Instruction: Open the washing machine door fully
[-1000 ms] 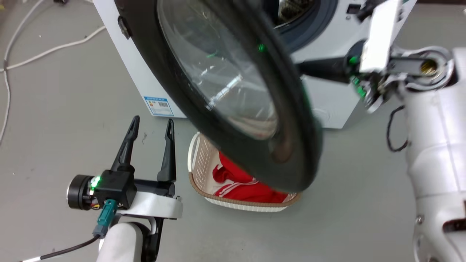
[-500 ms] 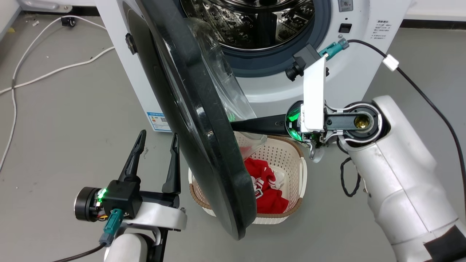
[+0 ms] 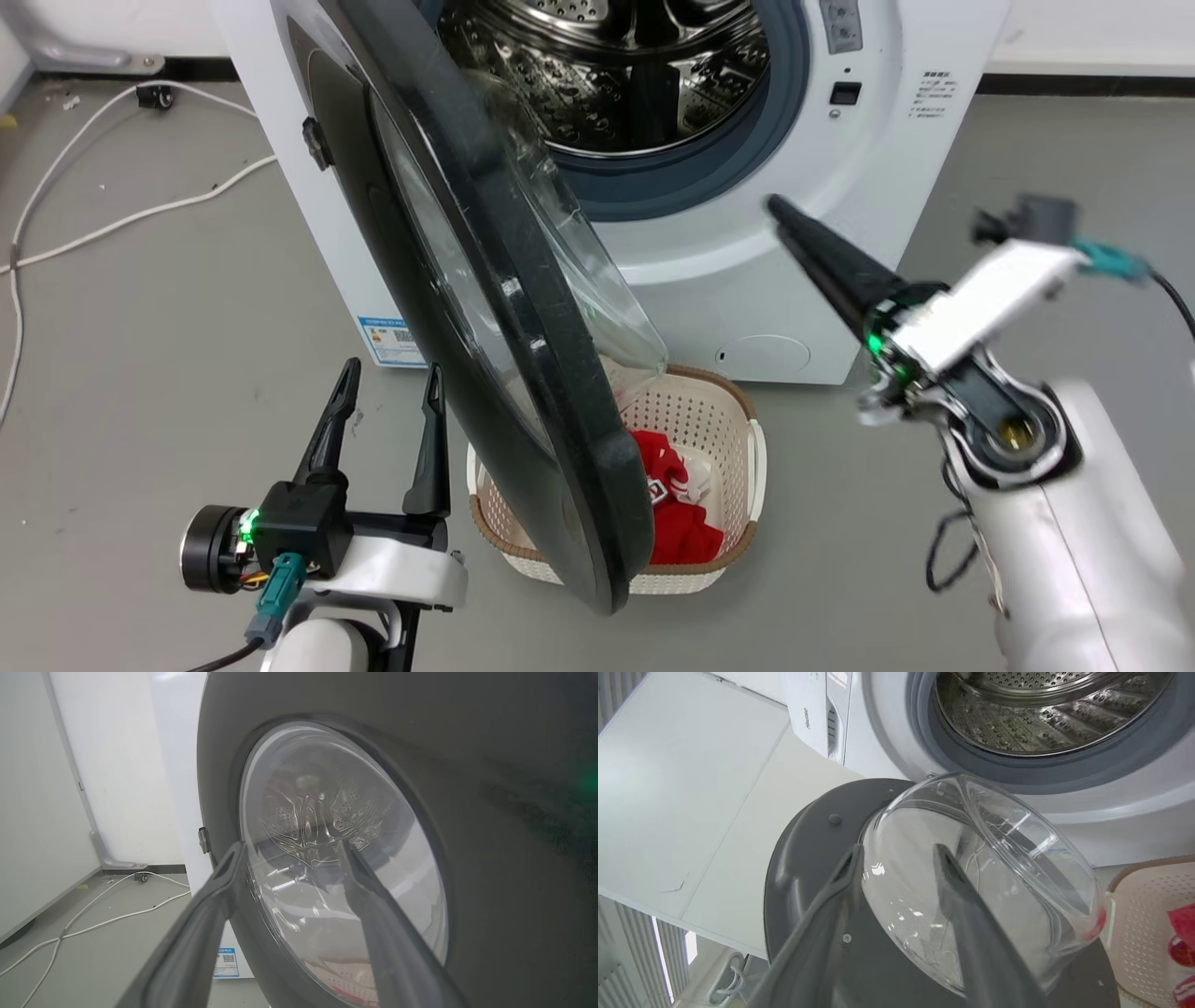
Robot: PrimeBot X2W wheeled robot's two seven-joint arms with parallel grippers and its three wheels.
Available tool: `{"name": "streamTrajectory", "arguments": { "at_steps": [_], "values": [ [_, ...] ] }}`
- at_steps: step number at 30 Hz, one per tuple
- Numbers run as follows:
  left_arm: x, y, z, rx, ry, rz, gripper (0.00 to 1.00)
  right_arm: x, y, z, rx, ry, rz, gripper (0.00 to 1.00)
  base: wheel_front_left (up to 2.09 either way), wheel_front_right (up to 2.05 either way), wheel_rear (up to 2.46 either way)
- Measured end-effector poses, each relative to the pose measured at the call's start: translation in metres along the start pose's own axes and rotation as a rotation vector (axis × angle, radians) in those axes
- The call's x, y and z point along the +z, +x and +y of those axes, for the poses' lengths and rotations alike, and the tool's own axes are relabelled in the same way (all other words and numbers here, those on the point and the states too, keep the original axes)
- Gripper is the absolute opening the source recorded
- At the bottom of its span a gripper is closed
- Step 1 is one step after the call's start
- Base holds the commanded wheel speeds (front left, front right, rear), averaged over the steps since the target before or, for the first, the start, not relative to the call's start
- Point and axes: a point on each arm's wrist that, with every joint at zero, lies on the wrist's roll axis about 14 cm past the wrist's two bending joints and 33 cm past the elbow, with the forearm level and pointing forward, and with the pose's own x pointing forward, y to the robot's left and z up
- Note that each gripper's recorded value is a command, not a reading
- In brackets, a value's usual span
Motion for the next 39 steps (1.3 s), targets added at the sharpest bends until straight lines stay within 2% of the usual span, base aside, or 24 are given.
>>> {"name": "streamTrajectory", "arguments": {
  "at_steps": [11,15,16,19,23,26,29,35,39],
  "values": [
    [0.006,-0.013,0.000,0.007,0.000,-0.008,1.00,0.064,-0.112,-0.057,-0.201,-0.035,-0.627,1.00,0.00,0.00,0.00],
    [0.009,-0.014,0.001,0.011,0.001,-0.013,1.00,0.072,-0.149,-0.067,-0.277,-0.137,-0.769,1.00,0.00,0.00,0.00],
    [0.009,-0.014,0.002,0.012,0.002,-0.013,1.00,0.074,-0.157,-0.066,-0.296,-0.193,-0.791,1.00,0.00,0.00,0.00],
    [0.007,-0.015,0.003,0.016,0.002,-0.008,1.00,0.081,-0.172,-0.058,-0.330,-0.380,-0.822,1.00,0.00,0.00,0.00],
    [0.007,-0.014,0.005,0.024,0.006,-0.009,1.00,0.086,-0.175,-0.030,-0.349,-0.744,-0.787,1.00,0.00,0.00,0.00],
    [0.005,-0.014,0.007,0.030,0.007,-0.005,1.00,0.077,-0.169,-0.012,-0.353,-0.973,-0.731,1.00,0.00,0.00,0.00],
    [0.004,-0.014,0.009,0.036,0.009,-0.001,1.00,0.063,-0.159,-0.001,-0.342,-1.137,-0.669,1.00,0.00,0.00,0.00],
    [0.005,-0.014,0.011,0.041,0.013,-0.003,1.00,0.037,-0.156,-0.015,-0.388,-1.272,-0.543,1.00,0.00,0.00,0.00],
    [0.006,-0.014,0.011,0.039,0.013,-0.005,1.00,0.030,-0.163,-0.037,-0.442,-1.240,-0.491,1.00,0.00,0.00,0.00]
  ]
}}
